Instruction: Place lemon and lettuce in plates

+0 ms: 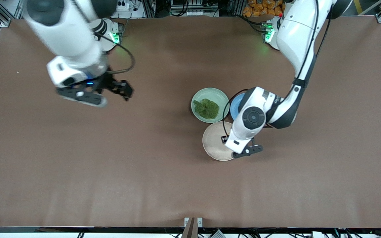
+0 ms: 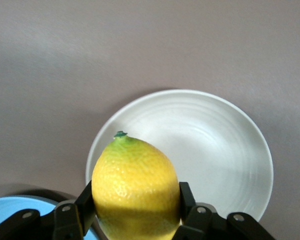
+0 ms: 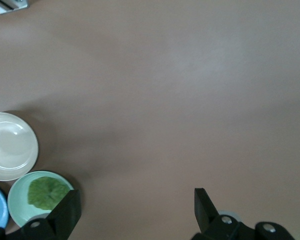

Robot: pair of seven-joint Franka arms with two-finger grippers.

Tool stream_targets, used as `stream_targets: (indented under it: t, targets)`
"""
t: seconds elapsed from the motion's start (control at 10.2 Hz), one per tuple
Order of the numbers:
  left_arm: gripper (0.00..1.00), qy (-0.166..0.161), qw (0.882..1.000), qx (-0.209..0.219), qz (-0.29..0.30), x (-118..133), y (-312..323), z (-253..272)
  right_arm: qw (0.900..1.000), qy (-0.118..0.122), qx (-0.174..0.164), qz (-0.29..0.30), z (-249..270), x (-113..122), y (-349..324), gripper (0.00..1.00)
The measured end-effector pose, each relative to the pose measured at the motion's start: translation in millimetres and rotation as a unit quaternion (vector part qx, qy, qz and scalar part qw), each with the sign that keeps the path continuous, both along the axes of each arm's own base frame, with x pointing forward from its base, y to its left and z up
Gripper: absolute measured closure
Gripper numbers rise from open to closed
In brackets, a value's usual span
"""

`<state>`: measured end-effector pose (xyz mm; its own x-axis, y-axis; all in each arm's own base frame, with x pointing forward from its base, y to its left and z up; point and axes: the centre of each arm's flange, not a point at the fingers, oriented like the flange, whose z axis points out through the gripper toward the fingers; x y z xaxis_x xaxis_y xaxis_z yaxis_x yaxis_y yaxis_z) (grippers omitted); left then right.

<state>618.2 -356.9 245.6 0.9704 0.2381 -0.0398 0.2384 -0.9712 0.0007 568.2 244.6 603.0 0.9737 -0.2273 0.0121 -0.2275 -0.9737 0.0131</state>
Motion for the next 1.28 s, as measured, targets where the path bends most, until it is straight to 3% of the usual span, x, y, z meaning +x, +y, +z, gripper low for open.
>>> stream_targets:
  t: [0.1,0.29,0.39,0.98,1.28]
  targets:
    - [0.3,0.001,1.0,0.001,-0.004,-3,-6,-4,1.0,0.001,-0.001,0.017,4,12,-39,0.0]
    - [0.04,-0.005,1.0,0.001,-0.001,1,-2,-1,1.0,0.008,-0.002,0.009,4,29,-107,0.0]
    - [0.0,-0.01,1.0,0.001,0.006,7,5,3,1.0,0.009,-0.001,-0.007,4,34,-135,0.0]
    - [0.0,-0.036,0.993,-0.003,0.114,71,142,46,0.999,-0.004,0.001,0.039,10,42,-200,0.0]
    - [0.0,-0.018,0.985,-0.008,0.172,77,214,40,0.997,-0.037,0.004,0.065,19,15,-233,0.0]
